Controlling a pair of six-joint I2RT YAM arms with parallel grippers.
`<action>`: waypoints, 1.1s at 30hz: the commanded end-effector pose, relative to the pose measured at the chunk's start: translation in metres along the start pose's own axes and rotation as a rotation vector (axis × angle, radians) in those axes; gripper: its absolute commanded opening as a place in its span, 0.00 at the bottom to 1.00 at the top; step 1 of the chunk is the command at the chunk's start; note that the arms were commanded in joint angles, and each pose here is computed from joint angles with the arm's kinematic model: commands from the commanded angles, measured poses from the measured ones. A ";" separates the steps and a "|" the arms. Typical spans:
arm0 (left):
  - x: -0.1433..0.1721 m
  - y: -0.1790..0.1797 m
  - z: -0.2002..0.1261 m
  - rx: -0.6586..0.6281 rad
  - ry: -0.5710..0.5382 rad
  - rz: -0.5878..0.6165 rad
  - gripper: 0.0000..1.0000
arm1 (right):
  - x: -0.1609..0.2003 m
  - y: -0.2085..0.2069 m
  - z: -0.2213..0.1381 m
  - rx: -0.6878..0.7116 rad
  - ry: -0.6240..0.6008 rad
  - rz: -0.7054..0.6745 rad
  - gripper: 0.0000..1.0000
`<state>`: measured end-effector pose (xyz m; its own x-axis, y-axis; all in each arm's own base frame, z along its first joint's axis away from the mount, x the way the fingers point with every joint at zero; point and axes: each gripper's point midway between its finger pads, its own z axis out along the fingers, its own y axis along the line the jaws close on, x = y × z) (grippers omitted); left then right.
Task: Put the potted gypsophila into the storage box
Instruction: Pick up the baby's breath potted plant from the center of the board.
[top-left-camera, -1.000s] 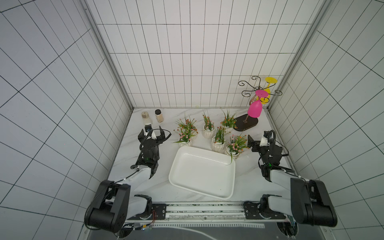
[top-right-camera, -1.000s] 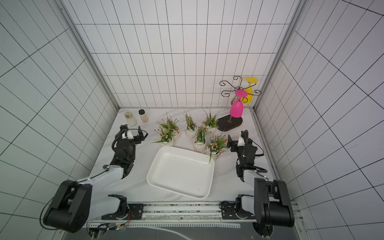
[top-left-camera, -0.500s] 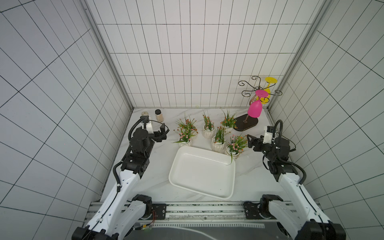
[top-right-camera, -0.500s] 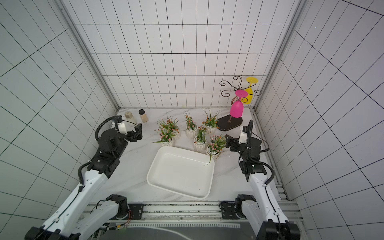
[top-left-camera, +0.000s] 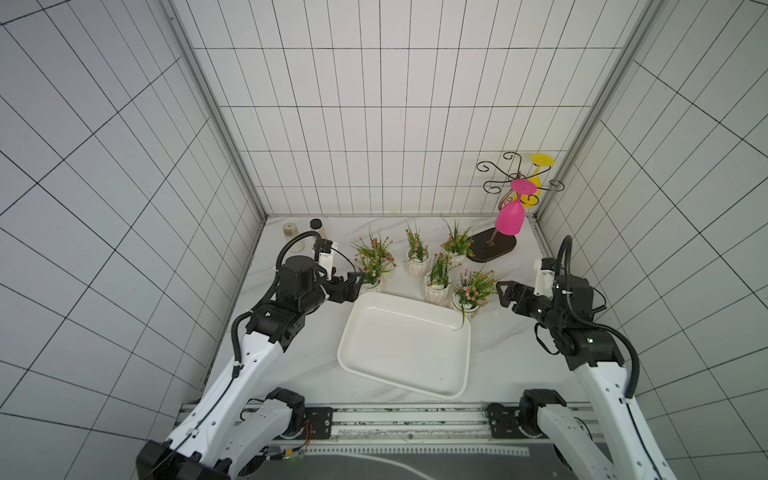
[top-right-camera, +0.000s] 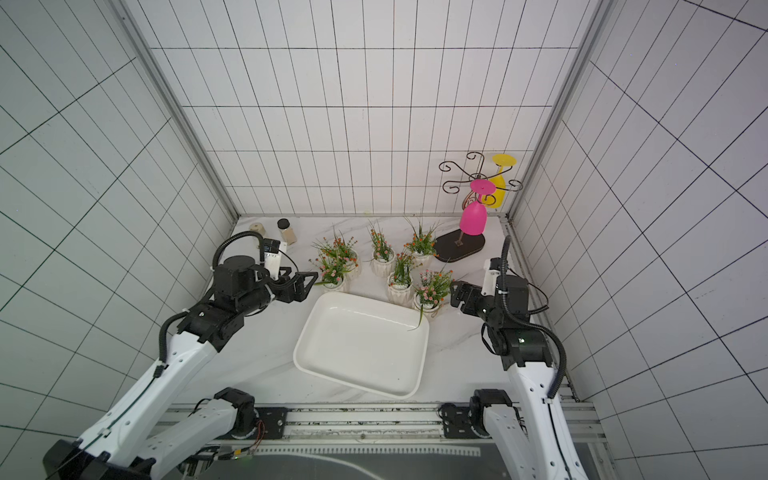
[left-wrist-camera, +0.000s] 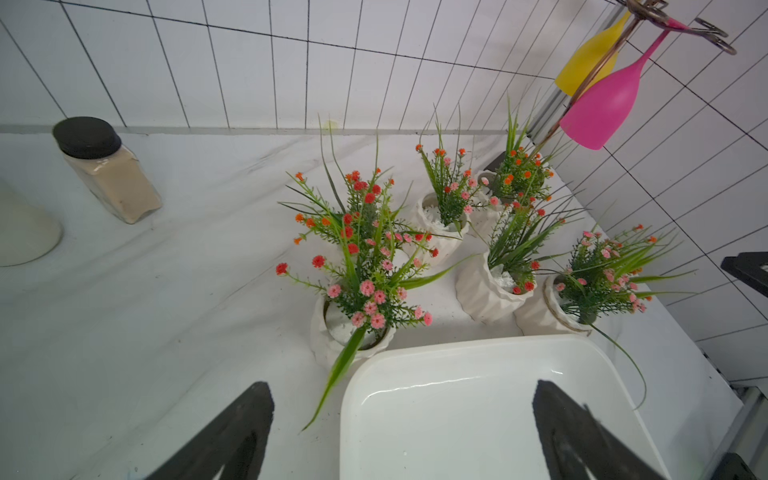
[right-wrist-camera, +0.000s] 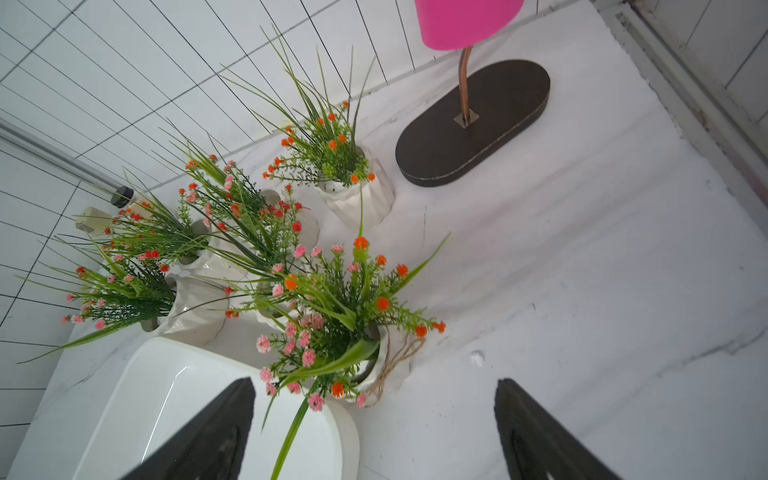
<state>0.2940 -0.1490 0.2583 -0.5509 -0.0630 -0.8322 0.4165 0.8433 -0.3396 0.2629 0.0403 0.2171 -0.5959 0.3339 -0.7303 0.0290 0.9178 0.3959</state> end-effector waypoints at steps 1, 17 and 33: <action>0.000 -0.017 -0.001 0.084 0.018 -0.008 0.97 | 0.009 0.005 -0.022 0.028 0.066 0.109 0.87; 0.025 -0.026 0.015 0.183 0.058 0.008 0.97 | 0.094 0.003 0.010 0.082 0.302 0.156 0.86; 0.040 -0.018 0.030 0.174 0.085 0.025 0.97 | 0.123 0.009 0.042 0.072 0.384 0.047 0.81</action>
<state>0.2850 -0.1791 0.2175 -0.6166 -0.0082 -0.7873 0.5194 0.7473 -0.4145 0.2230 0.0990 0.1221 -0.8430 0.3145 -0.4364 0.1291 0.9059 0.4034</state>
